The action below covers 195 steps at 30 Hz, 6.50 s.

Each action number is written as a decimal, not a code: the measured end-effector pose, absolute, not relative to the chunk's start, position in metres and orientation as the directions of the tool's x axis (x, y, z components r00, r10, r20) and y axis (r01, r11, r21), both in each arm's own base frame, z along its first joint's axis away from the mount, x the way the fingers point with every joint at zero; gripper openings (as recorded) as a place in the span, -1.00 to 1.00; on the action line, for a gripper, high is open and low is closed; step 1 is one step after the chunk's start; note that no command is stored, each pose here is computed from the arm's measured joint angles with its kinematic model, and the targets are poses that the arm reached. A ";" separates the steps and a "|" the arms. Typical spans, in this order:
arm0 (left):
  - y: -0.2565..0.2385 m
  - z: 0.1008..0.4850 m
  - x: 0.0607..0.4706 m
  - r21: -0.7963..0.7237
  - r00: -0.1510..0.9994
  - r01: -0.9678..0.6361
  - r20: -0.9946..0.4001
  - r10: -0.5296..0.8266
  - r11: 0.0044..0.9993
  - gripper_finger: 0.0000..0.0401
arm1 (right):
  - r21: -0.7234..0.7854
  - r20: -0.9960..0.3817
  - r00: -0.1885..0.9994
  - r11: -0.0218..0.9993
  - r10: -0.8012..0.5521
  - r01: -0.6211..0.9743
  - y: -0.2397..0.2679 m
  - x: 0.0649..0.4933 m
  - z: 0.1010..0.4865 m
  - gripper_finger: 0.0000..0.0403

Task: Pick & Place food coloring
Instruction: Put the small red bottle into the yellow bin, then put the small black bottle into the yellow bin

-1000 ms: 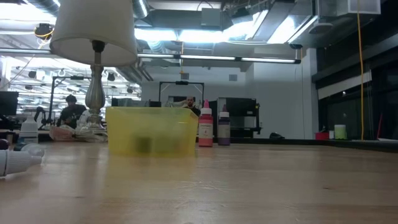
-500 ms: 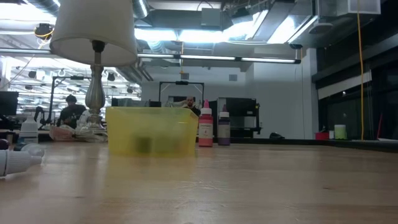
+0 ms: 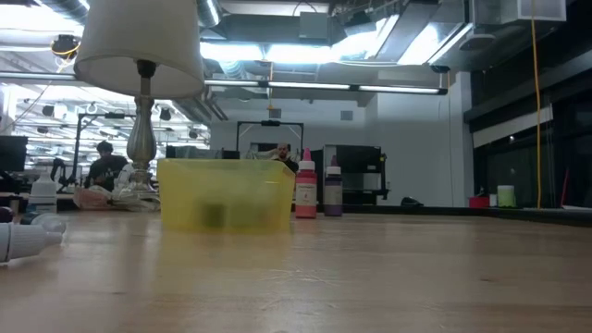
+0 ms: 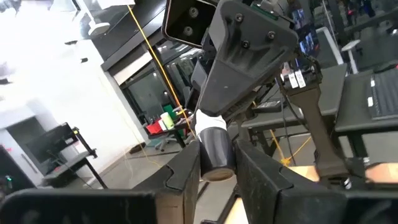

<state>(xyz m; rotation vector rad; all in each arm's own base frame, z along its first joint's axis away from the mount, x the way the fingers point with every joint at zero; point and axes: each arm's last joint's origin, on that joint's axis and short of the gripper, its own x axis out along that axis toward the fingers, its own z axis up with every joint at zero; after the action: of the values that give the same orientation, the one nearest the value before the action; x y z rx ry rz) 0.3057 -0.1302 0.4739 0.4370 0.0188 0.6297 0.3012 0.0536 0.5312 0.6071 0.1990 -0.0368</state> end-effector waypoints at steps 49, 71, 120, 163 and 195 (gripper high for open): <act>-0.141 0.517 0.174 0.139 0.725 -0.682 0.000 0.689 0.718 -0.16 | 0.289 -0.729 0.684 0.920 0.034 0.263 0.035 0.433 0.367 -0.71; -0.143 0.517 0.173 0.135 0.730 -0.678 0.000 0.684 0.723 -0.16 | 0.089 -0.910 0.415 0.973 -0.006 0.211 0.039 0.489 0.232 -0.70; -0.142 0.514 0.175 0.189 0.725 -0.676 0.000 0.688 0.712 -0.18 | -0.172 -0.801 0.425 0.842 -0.422 0.512 0.048 0.450 0.318 -0.25; -0.126 0.498 0.191 0.128 0.729 -0.679 -0.005 0.685 0.723 -0.17 | 0.019 -0.205 0.617 0.627 -0.760 0.779 0.018 0.079 0.251 -0.34; -0.127 0.484 0.191 0.045 0.772 -0.633 -0.042 0.634 0.773 -0.19 | 0.307 -0.025 0.961 0.913 -0.274 0.269 0.021 0.120 0.185 -0.48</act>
<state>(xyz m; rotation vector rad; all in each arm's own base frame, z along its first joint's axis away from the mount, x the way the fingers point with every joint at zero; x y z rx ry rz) 0.1911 -0.1266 0.4842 0.0287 0.0555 0.6866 0.1198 0.0209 0.1852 0.3138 -0.0188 -0.2797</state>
